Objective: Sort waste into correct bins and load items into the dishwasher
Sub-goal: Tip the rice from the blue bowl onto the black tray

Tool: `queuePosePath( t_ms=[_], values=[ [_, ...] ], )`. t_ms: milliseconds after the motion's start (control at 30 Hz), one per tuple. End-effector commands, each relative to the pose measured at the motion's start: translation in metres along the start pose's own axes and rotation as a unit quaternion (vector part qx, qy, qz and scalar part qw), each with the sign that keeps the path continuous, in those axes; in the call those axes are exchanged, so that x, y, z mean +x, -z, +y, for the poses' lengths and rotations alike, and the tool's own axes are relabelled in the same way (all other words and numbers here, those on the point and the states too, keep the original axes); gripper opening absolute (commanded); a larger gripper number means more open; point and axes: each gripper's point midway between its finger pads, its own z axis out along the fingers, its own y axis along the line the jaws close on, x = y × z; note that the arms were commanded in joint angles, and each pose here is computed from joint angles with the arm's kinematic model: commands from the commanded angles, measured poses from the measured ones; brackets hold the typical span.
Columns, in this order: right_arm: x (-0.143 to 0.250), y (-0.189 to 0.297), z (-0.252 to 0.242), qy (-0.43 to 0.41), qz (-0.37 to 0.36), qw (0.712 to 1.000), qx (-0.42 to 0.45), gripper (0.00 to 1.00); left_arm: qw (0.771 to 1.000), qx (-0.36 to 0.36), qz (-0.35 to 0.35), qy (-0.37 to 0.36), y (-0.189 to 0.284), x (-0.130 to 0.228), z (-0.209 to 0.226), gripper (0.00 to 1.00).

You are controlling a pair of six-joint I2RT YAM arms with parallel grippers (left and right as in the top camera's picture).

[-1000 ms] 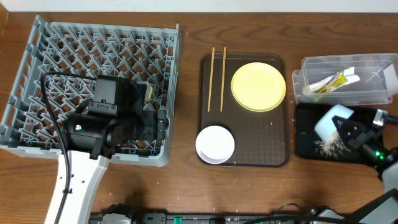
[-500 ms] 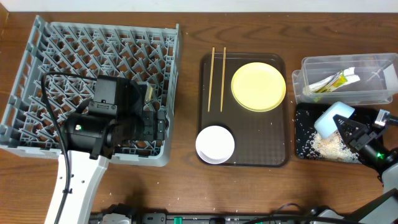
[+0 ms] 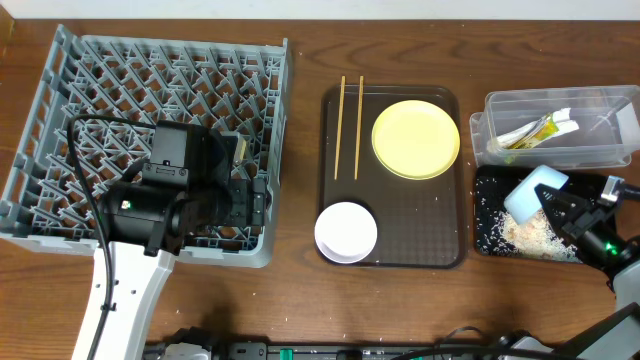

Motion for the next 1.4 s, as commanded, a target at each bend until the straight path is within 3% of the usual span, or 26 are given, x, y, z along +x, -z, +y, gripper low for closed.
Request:
queuePosePath(
  t_ms=[0, 67, 133, 200, 267, 367, 467, 567, 600, 667, 733, 833, 933, 967, 1200, 1367],
  values=[
    [0.002, -0.003, -0.001, -0.031, 0.005, 0.999, 0.006, 0.01, 1.000, 0.007, -0.012, -0.011, 0.005, -0.007, -0.005, 0.87],
    [0.006, -0.003, 0.030, 0.014, 0.019, 0.996, -0.085, 0.01, 1.000, 0.007, -0.017, -0.013, 0.005, -0.009, -0.005, 0.87],
    [0.006, -0.010, 0.015, 0.009, 0.023, 0.999, -0.035, 0.01, 1.000, 0.007, -0.018, -0.013, 0.005, -0.010, -0.005, 0.87],
    [0.006, -0.011, -0.011, -0.047, 0.017, 0.998, 0.039, 0.01, 1.000, 0.008, -0.021, -0.014, 0.005, -0.011, -0.005, 0.87],
    [0.008, -0.013, 0.011, -0.004, 0.028, 0.999, -0.024, 0.01, 1.000, 0.008, -0.020, -0.014, 0.005, -0.011, -0.005, 0.87],
    [0.006, -0.015, -0.004, -0.031, 0.025, 0.999, 0.022, 0.01, 1.000, 0.007, -0.016, -0.013, 0.005, -0.009, -0.005, 0.87],
    [0.012, -0.016, 0.028, 0.000, 0.045, 0.997, -0.069, 0.01, 1.000, 0.007, -0.017, -0.013, 0.005, -0.009, -0.005, 0.87],
    [0.009, -0.019, -0.006, -0.029, 0.031, 0.999, 0.031, 0.01, 1.000, 0.007, -0.016, -0.013, 0.005, -0.008, -0.005, 0.87],
    [0.011, -0.020, 0.001, -0.045, 0.036, 0.998, 0.013, 0.01, 1.000, 0.008, -0.018, -0.013, 0.005, -0.009, -0.005, 0.87],
    [0.011, -0.021, 0.028, 0.017, 0.049, 0.997, -0.064, 0.01, 1.000, 0.008, -0.018, -0.013, 0.005, -0.009, -0.005, 0.87],
    [0.006, -0.024, 0.012, -0.003, 0.040, 0.999, -0.015, 0.01, 1.000, 0.007, -0.017, -0.013, 0.005, -0.009, -0.005, 0.87],
    [0.009, -0.024, 0.023, -0.007, 0.049, 0.998, -0.044, 0.01, 1.000, 0.008, -0.019, -0.013, 0.005, -0.010, -0.005, 0.87],
    [0.006, -0.025, -0.005, -0.041, 0.033, 0.998, 0.034, 0.01, 1.000, 0.007, -0.015, -0.012, 0.005, -0.008, -0.005, 0.87],
    [0.008, -0.025, -0.001, -0.049, 0.037, 0.998, 0.025, 0.01, 1.000, 0.007, -0.016, -0.013, 0.005, -0.008, -0.005, 0.87],
    [0.035, -0.053, 0.047, 0.036, 0.103, 0.994, -0.011, 0.02, 1.000, 0.008, -0.018, -0.013, 0.005, -0.009, -0.005, 0.87],
    [0.061, -0.085, 0.073, 0.148, 0.144, 0.972, 0.111, 0.02, 1.000, 0.008, -0.024, -0.015, 0.006, -0.013, -0.005, 0.87]
  ],
)
